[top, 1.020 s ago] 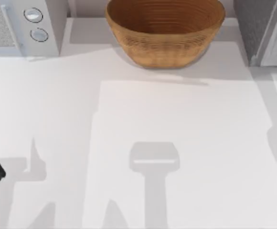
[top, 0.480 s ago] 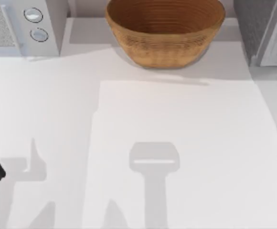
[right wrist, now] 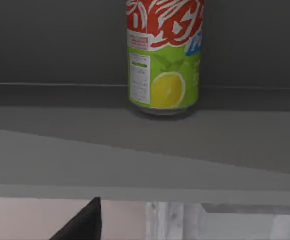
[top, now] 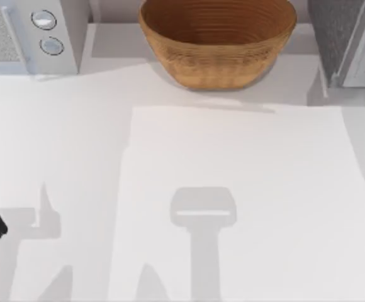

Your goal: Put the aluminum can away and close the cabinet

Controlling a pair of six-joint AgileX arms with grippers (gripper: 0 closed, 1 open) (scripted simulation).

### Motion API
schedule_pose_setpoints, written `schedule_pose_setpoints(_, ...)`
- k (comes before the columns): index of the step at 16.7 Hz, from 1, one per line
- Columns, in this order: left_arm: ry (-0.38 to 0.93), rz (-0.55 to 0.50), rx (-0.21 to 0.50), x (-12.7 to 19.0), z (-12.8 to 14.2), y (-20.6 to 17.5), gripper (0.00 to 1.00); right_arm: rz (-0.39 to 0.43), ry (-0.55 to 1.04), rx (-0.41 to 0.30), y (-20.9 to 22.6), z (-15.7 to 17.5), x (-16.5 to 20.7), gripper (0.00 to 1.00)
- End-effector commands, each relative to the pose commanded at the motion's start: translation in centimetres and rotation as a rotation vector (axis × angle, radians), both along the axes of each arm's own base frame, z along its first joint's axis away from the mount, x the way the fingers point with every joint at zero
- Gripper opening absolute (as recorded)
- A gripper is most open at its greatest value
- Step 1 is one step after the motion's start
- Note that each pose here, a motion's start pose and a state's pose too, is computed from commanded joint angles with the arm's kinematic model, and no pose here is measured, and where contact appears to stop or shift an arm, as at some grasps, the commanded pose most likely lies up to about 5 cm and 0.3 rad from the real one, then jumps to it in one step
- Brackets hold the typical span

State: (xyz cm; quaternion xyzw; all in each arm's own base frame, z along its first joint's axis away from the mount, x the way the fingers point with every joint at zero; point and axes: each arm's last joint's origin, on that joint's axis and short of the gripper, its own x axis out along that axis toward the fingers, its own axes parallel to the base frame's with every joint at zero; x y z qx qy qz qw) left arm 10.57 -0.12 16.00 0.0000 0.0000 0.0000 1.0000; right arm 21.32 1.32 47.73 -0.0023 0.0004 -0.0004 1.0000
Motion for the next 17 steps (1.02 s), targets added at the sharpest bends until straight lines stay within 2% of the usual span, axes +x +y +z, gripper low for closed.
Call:
schedule_pose_setpoints(4, 0.0, 0.0, 0.0, 0.0, 0.0, 0.0, 1.0, -0.001, 0.001, 0.0, -0.7, -7.6, -5.6, 1.0)
schedule_pose_setpoints(8, 0.0, 0.0, 0.0, 0.0, 0.0, 0.0, 1.0, -0.001, 0.001, 0.002, -1.1, -16.4, -9.2, 1.0)
schedule_pose_setpoints(13, 0.0, 0.0, 0.0, 0.0, 0.0, 0.0, 1.0, 0.0, 0.0, 0.004, -1.4, -26.3, -10.8, 1.0)
schedule_pose_setpoints(17, 0.0, 0.0, 0.0, 0.0, 0.0, 0.0, 1.0, 0.001, -0.001, 0.005, -1.4, -30.9, -10.8, 1.0)
